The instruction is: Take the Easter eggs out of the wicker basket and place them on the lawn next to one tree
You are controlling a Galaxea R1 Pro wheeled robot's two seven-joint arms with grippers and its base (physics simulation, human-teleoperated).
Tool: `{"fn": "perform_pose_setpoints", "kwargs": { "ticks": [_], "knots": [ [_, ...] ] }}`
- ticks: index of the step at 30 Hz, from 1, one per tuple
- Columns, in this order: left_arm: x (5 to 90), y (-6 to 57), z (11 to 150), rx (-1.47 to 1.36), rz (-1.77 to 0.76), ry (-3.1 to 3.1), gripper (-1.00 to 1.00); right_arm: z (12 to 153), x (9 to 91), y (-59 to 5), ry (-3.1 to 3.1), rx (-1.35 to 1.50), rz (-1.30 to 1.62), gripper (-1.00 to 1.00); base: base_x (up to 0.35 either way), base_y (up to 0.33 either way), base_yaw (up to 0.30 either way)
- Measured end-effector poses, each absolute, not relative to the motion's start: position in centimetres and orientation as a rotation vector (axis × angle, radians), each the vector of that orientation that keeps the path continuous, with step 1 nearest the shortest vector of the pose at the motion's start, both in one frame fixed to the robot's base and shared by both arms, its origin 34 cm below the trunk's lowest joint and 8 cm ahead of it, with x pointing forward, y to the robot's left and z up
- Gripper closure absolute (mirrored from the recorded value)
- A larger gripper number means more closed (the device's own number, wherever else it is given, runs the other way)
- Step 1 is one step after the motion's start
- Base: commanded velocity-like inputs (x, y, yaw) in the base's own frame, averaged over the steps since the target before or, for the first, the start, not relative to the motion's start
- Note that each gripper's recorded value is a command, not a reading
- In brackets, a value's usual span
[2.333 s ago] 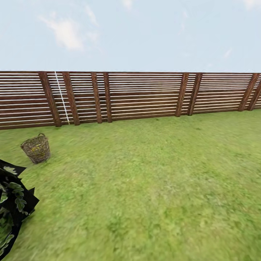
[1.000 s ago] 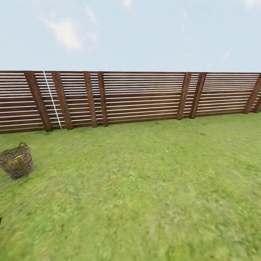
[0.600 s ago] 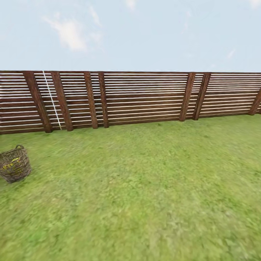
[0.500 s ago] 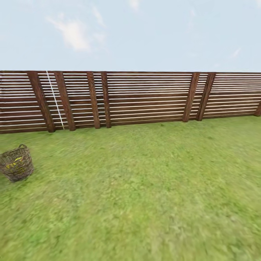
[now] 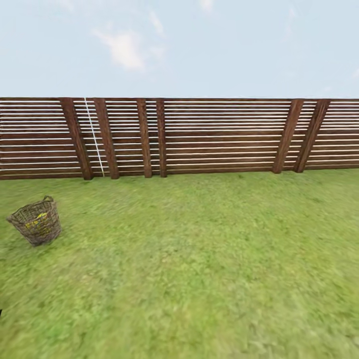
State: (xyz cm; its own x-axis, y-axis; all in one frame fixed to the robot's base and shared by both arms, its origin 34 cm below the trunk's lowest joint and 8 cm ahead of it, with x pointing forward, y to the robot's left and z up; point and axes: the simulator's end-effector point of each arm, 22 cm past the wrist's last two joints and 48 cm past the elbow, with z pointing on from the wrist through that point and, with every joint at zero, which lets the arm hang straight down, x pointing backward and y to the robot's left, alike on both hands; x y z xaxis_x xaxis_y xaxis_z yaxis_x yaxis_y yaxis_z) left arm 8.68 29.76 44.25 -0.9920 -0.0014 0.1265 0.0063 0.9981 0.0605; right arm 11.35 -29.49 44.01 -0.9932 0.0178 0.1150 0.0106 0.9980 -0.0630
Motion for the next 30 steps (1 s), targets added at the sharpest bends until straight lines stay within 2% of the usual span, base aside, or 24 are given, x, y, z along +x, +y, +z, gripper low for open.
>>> {"fn": "perform_pose_setpoints", "kwargs": {
  "ticks": [9, 30],
  "knots": [
    [8.68, 29.76, 44.25, 0.000, -0.092, -3.013, -1.00, 44.01, 11.35, -29.51, -3.024, -0.024, 0.095, -1.00, 0.288, -0.073, 0.094],
    [8.68, 29.76, 44.25, 0.001, -0.092, -3.013, -1.00, 44.01, 11.34, -29.51, -3.024, -0.022, 0.095, -1.00, 0.286, -0.073, 0.248]
  ]
}}
